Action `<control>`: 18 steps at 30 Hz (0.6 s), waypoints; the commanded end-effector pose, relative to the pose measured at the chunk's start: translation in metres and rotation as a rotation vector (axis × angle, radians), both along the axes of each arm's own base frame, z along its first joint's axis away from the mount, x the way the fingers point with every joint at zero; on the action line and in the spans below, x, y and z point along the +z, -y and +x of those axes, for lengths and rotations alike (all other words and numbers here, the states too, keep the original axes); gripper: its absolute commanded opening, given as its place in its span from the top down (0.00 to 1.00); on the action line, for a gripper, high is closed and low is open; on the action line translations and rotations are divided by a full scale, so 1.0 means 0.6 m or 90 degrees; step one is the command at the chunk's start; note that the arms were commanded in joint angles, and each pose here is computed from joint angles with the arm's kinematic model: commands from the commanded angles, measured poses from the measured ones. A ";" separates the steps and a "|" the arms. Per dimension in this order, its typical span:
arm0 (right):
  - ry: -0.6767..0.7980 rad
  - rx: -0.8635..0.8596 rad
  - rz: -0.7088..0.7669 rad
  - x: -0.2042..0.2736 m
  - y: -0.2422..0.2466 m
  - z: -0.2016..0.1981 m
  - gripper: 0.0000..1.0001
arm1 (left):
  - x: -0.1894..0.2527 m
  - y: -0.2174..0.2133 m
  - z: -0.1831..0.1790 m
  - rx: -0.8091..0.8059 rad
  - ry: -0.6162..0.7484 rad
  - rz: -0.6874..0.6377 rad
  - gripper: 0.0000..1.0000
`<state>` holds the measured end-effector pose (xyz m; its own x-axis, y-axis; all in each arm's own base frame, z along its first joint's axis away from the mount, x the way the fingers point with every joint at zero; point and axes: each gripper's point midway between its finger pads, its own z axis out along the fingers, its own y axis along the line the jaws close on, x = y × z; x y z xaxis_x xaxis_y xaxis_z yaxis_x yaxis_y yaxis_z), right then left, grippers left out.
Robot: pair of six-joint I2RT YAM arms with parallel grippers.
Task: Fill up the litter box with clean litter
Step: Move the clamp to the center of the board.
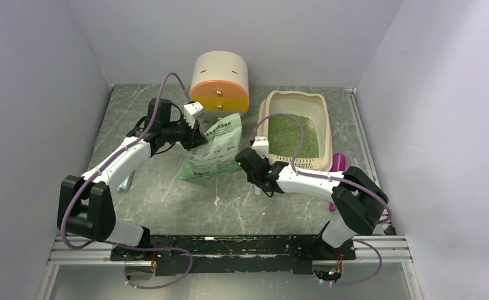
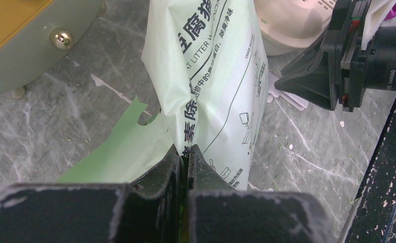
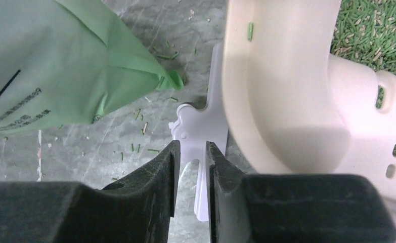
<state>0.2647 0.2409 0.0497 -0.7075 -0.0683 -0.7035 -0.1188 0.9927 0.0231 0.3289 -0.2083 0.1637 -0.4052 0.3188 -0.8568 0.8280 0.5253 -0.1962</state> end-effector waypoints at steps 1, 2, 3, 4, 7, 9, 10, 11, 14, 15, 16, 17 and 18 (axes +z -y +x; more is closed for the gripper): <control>0.020 -0.023 -0.011 0.006 0.004 0.025 0.71 | -0.013 0.018 -0.036 -0.038 -0.041 -0.019 0.95; 0.017 -0.028 -0.020 0.001 0.006 0.029 0.69 | -0.014 0.018 -0.036 -0.038 -0.042 -0.019 0.95; 0.010 -0.028 -0.031 -0.006 0.007 0.029 0.63 | -0.015 0.018 -0.037 -0.039 -0.043 -0.020 0.95; 0.008 -0.031 -0.037 -0.005 0.005 0.033 0.55 | -0.015 0.019 -0.036 -0.039 -0.044 -0.021 0.95; 0.008 -0.027 -0.036 -0.008 0.000 0.034 0.45 | -0.017 0.019 -0.036 -0.037 -0.046 -0.022 0.95; 0.006 -0.024 -0.035 -0.014 -0.001 0.033 0.43 | -0.016 0.019 -0.035 -0.036 -0.045 -0.022 0.95; 0.003 -0.026 -0.040 -0.020 0.000 0.033 0.45 | -0.017 0.019 -0.036 -0.036 -0.045 -0.023 0.95; 0.000 -0.027 -0.051 -0.026 0.004 0.033 0.48 | -0.017 0.020 -0.036 -0.037 -0.046 -0.023 0.95; -0.010 -0.029 -0.079 -0.043 0.012 0.030 0.62 | -0.020 0.021 -0.037 -0.040 -0.054 -0.024 0.95; -0.011 -0.027 -0.082 -0.045 0.014 0.028 0.69 | -0.021 0.020 -0.037 -0.041 -0.053 -0.021 0.95; -0.009 -0.027 -0.083 -0.043 0.016 0.027 0.73 | -0.021 0.019 -0.039 -0.041 -0.053 -0.020 0.95; -0.008 -0.026 -0.083 -0.042 0.018 0.024 0.76 | -0.022 0.018 -0.039 -0.041 -0.052 -0.018 0.95; -0.008 -0.026 -0.080 -0.040 0.019 0.023 0.79 | -0.022 0.018 -0.040 -0.041 -0.052 -0.017 0.95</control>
<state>0.2810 0.2408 0.0288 -0.7165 -0.1196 -0.6873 -0.1001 0.9926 -0.0683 0.3294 -0.2086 0.1624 -0.4002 0.3143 -0.8608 0.8283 0.5259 -0.1931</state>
